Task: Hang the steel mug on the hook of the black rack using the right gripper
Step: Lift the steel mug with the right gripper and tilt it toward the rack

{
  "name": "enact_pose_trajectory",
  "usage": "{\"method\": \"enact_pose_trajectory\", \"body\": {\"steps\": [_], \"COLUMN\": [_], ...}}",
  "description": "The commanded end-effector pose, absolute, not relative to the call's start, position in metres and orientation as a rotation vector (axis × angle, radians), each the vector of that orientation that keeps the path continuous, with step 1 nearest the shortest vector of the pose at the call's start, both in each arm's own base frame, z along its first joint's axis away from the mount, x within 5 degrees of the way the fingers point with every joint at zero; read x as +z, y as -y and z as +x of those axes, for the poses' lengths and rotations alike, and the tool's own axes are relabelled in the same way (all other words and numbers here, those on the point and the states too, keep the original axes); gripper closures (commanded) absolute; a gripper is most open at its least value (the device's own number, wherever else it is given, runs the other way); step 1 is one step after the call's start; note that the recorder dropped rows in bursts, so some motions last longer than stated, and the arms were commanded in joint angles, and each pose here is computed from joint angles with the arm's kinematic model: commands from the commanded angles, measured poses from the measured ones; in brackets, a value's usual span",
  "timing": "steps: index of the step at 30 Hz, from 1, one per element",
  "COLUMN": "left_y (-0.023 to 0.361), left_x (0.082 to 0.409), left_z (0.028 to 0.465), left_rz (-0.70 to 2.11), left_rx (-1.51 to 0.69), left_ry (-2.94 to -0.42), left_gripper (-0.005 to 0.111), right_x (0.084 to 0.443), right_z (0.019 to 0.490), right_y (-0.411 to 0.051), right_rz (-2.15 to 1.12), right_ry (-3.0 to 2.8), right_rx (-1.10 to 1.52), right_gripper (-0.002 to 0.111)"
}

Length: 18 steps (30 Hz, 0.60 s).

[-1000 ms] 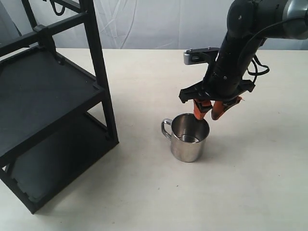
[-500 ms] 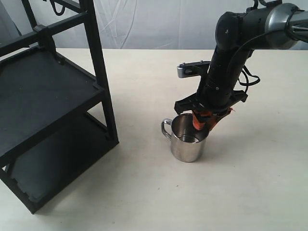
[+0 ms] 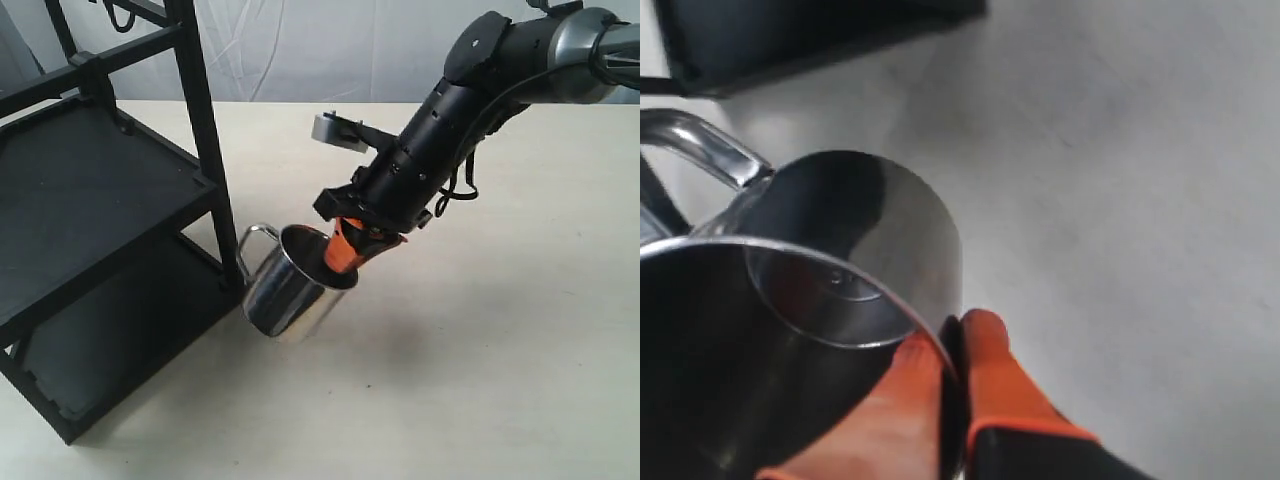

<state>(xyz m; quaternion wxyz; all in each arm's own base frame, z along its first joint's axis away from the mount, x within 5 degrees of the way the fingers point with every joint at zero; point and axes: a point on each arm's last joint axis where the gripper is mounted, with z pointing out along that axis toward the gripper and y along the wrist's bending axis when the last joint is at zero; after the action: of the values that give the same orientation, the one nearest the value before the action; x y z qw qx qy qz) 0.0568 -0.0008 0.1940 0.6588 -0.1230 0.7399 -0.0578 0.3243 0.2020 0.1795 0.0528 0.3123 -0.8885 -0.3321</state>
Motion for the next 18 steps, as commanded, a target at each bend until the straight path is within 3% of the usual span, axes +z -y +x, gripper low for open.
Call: {"method": "enact_pose_trajectory", "body": {"steps": [1, 10, 18], "left_y": [0.001, 0.000, 0.000], "left_x": [0.195, 0.194, 0.194], "left_z": [0.056, 0.056, 0.056], "left_rz": [-0.275, -0.265, -0.265], "left_rx": [-0.124, -0.111, -0.109], "left_ry": [-1.668, -1.671, -1.670], "left_gripper": [0.105, 0.105, 0.105], "right_x": [0.210, 0.276, 0.293], "right_z": [0.322, 0.300, 0.273], "right_y": [-0.211, -0.213, -0.217], "right_rz": [1.008, 1.142, 1.206], "right_ry": [2.686, 2.735, 2.720], "right_rx": [-1.282, -1.444, -1.419], "right_gripper": [0.109, 0.109, 0.109]}}
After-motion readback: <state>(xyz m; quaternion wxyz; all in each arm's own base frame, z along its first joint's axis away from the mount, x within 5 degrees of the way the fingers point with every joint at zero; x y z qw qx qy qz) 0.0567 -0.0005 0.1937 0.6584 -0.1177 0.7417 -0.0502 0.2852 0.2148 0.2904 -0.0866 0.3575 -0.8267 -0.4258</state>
